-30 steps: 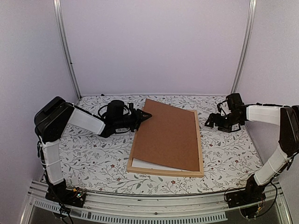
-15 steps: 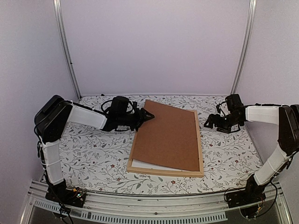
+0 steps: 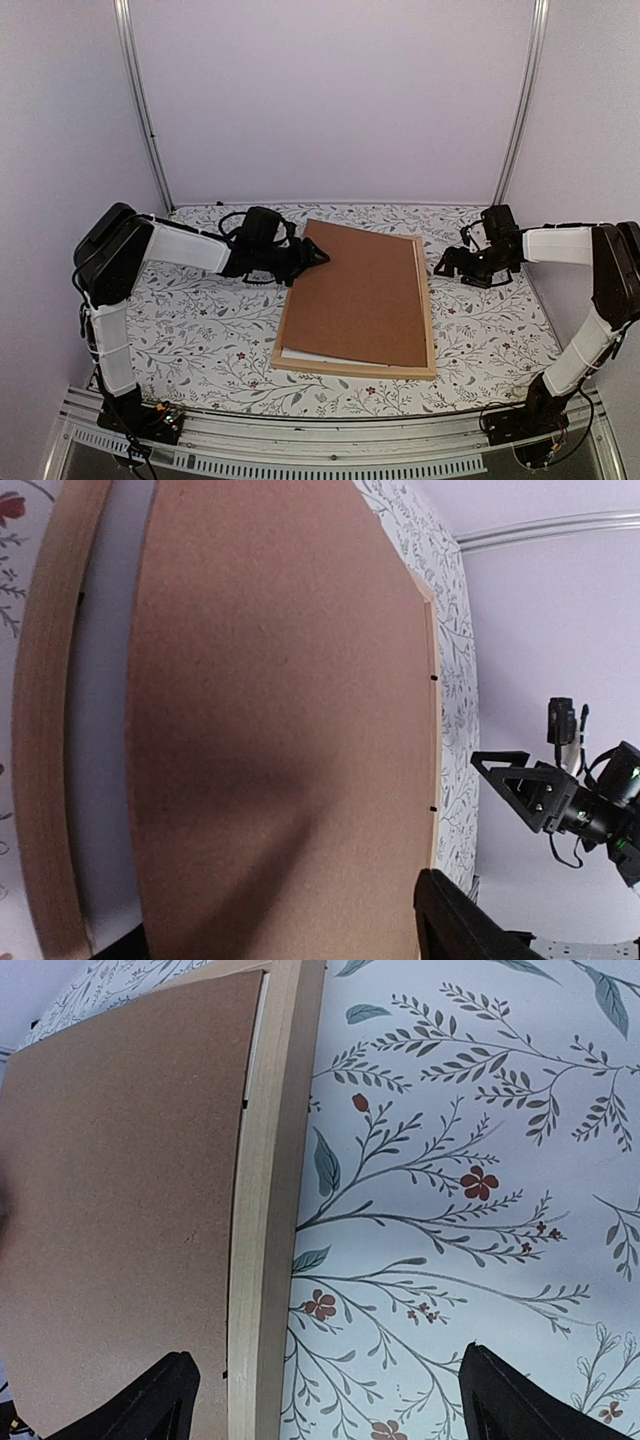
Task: Put the photo into the frame
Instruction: Place the backboard on the mat board, then rotate the photo frame at the center of the board.
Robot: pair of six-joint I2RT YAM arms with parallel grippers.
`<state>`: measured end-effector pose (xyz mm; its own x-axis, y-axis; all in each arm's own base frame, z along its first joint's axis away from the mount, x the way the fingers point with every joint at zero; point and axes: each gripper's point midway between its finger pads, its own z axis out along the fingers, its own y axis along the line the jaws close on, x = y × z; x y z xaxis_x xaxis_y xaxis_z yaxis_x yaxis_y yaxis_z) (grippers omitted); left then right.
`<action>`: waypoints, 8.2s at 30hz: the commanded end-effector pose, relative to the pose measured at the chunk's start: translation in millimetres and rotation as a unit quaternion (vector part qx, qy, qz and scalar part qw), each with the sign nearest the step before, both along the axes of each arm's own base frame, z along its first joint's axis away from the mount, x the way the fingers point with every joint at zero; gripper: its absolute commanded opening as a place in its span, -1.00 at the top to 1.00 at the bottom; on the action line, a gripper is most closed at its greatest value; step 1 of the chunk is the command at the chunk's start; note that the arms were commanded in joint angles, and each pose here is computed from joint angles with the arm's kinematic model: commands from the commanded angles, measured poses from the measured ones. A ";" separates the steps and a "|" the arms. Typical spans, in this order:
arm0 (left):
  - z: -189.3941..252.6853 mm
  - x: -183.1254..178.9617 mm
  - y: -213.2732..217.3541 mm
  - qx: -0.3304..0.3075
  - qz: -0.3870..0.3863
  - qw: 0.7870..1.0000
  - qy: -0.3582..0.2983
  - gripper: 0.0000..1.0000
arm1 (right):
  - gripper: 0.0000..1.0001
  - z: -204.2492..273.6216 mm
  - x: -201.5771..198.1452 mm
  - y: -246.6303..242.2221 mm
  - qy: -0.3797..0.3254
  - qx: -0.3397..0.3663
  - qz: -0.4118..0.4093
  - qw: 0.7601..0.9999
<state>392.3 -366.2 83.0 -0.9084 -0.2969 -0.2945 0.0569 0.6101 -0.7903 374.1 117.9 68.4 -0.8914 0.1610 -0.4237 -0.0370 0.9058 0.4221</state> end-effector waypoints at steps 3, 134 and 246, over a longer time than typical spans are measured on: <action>-0.4 3.5 -10.4 0.029 -0.025 0.999 -0.026 -0.40 | -0.89 -9.4 -3.0 0.3 0.006 0.007 0.000 1.000; -24.0 -107.9 15.2 0.071 -0.172 0.982 -0.038 -0.60 | -0.88 -26.6 46.4 102.1 0.032 0.074 0.121 0.989; 19.1 70.4 65.9 0.266 -0.255 0.906 -0.207 -0.60 | -0.98 -22.1 -86.6 -4.6 0.098 -0.052 0.002 0.994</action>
<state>432.2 -308.1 77.8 -0.6828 0.4770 -0.5534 0.6992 0.6463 -0.3056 305.3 121.8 43.1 -0.9555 0.0824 -0.2833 -0.0122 0.9484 0.3168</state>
